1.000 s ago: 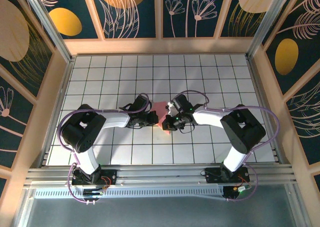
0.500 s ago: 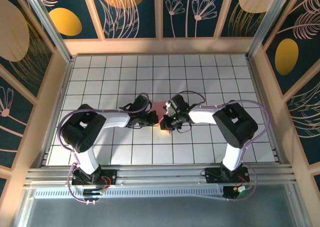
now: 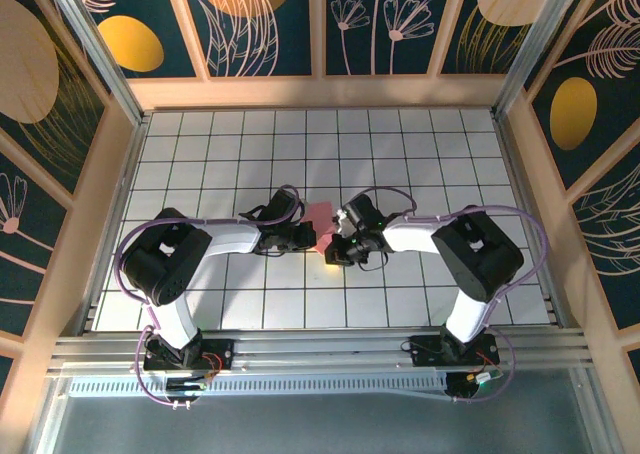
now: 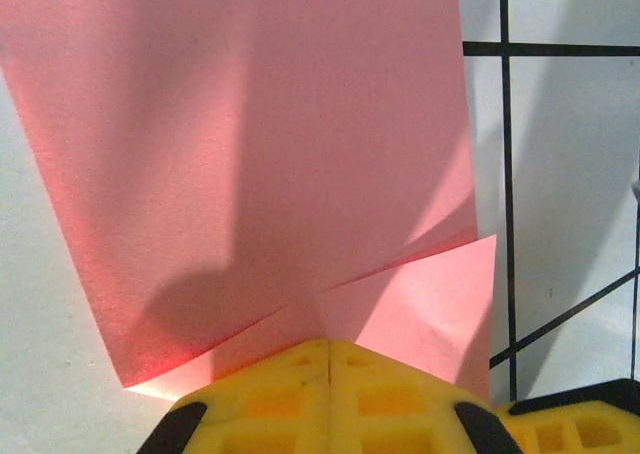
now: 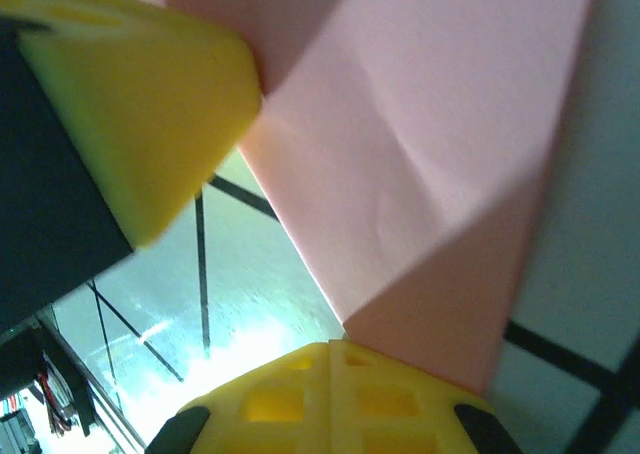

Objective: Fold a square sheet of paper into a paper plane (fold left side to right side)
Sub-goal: Third fold the triangle at the center of the table.

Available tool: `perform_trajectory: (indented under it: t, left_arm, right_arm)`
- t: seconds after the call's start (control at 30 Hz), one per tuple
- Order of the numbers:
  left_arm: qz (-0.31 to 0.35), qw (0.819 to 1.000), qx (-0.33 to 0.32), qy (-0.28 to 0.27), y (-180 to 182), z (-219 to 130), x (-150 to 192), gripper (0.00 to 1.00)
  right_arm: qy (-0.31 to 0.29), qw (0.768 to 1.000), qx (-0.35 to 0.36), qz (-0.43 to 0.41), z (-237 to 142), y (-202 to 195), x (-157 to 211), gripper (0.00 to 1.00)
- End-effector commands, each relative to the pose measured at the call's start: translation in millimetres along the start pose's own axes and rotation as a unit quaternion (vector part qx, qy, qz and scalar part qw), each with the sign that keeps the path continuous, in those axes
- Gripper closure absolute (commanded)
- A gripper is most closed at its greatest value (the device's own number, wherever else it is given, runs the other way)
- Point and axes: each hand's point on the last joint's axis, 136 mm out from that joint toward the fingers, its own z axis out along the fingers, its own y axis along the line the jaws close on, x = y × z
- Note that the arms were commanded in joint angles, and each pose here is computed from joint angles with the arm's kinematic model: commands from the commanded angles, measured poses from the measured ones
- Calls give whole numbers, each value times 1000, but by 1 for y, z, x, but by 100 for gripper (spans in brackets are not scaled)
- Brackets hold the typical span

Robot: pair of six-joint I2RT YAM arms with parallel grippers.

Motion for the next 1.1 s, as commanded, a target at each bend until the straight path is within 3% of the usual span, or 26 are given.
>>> perform_trajectory:
  t: [0.0, 0.43, 0.73, 1.07]
  left_arm:
    - [-5, 997, -69, 20, 35, 7, 13, 100]
    - [-2, 997, -70, 19, 35, 6, 12, 100]
    - [-1, 998, -64, 20, 32, 6, 12, 100]
    - [-3, 998, -53, 22, 28, 7, 12, 100]
  right_arm:
    - [28, 998, 38, 43, -6, -23, 25, 100]
    - [29, 995, 54, 77, -23, -44, 43, 100]
    - [-16, 1000, 0, 24, -46, 10, 2, 100]
    - [-27, 1000, -7, 0, -12, 31, -25, 100]
